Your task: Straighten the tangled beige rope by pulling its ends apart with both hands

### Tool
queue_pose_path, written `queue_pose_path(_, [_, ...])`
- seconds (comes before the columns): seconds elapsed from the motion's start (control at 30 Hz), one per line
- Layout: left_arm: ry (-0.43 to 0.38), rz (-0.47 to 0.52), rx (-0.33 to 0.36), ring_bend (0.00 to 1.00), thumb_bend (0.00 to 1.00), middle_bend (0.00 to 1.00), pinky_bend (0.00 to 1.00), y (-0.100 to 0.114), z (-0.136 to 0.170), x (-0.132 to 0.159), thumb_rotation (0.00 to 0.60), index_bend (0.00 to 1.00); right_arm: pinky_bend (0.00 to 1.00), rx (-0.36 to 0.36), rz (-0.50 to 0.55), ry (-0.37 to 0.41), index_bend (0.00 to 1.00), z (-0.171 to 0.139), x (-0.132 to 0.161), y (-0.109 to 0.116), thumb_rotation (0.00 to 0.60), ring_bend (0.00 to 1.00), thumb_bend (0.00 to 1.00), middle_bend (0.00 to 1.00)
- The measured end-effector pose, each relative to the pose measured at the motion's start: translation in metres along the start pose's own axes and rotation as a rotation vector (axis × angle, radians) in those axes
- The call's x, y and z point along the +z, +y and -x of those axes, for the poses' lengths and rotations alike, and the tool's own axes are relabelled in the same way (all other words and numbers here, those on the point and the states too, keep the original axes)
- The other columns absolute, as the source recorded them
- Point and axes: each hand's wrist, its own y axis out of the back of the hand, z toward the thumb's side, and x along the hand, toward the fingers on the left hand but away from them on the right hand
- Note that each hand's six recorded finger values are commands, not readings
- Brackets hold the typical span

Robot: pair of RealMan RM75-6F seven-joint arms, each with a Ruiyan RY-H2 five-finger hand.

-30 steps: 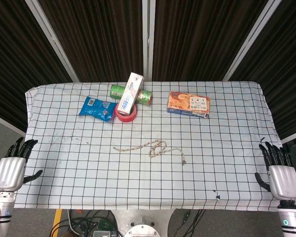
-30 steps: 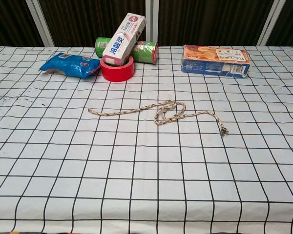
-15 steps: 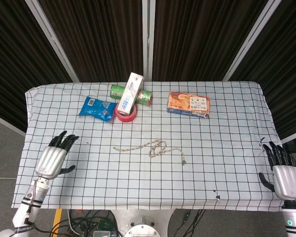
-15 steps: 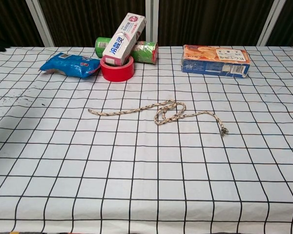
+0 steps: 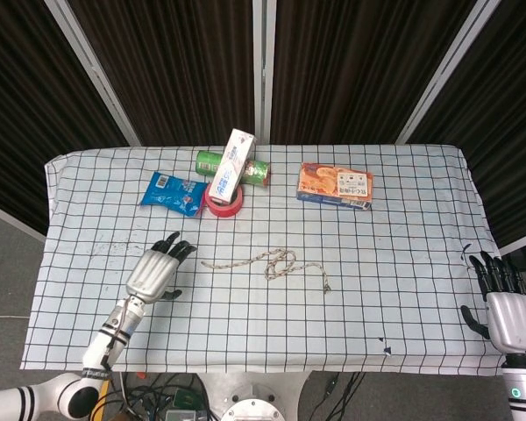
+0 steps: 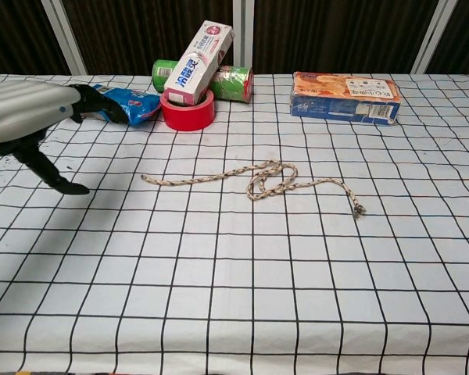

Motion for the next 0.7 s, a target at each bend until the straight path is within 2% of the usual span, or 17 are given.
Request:
queue_pose_path(0.43, [-0.058,-0.011,-0.007,0.11,0.09,0.22,0.31,-0.020,-0.045,0.036,0.600,0.27,0.00,0.004,-0.012,0.011,0.00,0.005,0.006,0.002,0.600,0.00,0.29,0.00])
queue_pose_path(0.7, [-0.054,-0.117,-0.013,0.11,0.13,0.22,0.32,-0.029,-0.067,0.043,0.600,0.32,0.00,0.001,-0.005,0.013,0.00,0.005,0.005,0.003,0.600,0.00,0.29,0.00])
